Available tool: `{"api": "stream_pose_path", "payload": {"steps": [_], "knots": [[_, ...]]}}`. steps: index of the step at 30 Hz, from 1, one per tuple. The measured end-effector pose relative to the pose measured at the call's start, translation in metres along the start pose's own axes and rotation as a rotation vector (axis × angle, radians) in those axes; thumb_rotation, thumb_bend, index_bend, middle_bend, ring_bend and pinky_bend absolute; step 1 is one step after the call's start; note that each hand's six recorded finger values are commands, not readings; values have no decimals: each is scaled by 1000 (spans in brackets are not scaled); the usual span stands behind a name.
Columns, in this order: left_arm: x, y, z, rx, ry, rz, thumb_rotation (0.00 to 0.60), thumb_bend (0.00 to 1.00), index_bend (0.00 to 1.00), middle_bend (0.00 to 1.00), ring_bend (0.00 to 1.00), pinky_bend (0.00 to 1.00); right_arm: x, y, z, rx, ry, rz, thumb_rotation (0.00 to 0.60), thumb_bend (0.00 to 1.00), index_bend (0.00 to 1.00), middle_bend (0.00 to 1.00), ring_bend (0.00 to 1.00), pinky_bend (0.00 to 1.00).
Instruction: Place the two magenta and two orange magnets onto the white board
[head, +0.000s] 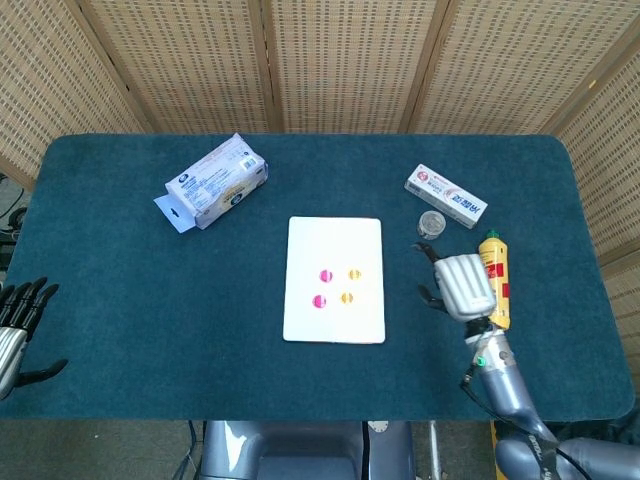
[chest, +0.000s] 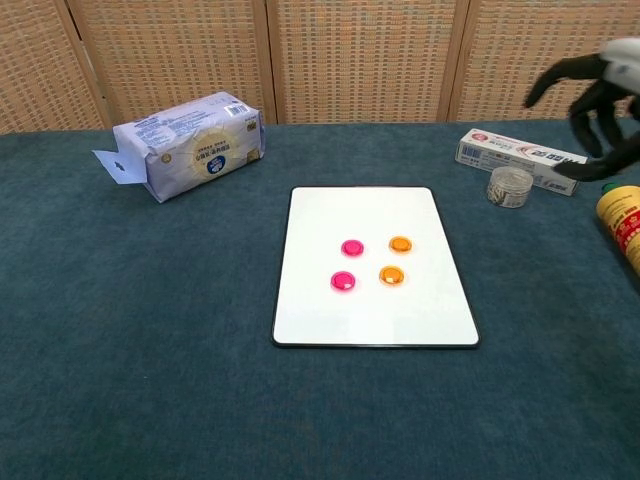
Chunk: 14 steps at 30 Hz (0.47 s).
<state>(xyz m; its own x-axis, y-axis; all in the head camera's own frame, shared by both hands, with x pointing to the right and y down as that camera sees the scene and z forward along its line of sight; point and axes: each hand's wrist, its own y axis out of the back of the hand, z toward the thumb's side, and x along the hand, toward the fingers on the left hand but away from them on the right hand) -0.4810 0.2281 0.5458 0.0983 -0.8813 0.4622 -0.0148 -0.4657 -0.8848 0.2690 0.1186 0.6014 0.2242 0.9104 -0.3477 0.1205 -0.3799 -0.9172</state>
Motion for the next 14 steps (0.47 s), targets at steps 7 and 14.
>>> {"api": "stream_pose_path", "payload": {"steps": [7,14], "knots": [[-2,3,-2,4,24,36,600,0,0,0,0,0,78,24,-91,-44,-114,-66,600,0,44,0,0,104],[-5,6,-7,10,59,58,600,0,0,0,0,0,124,36,-112,-68,-158,-129,600,0,34,0,0,44]]}}
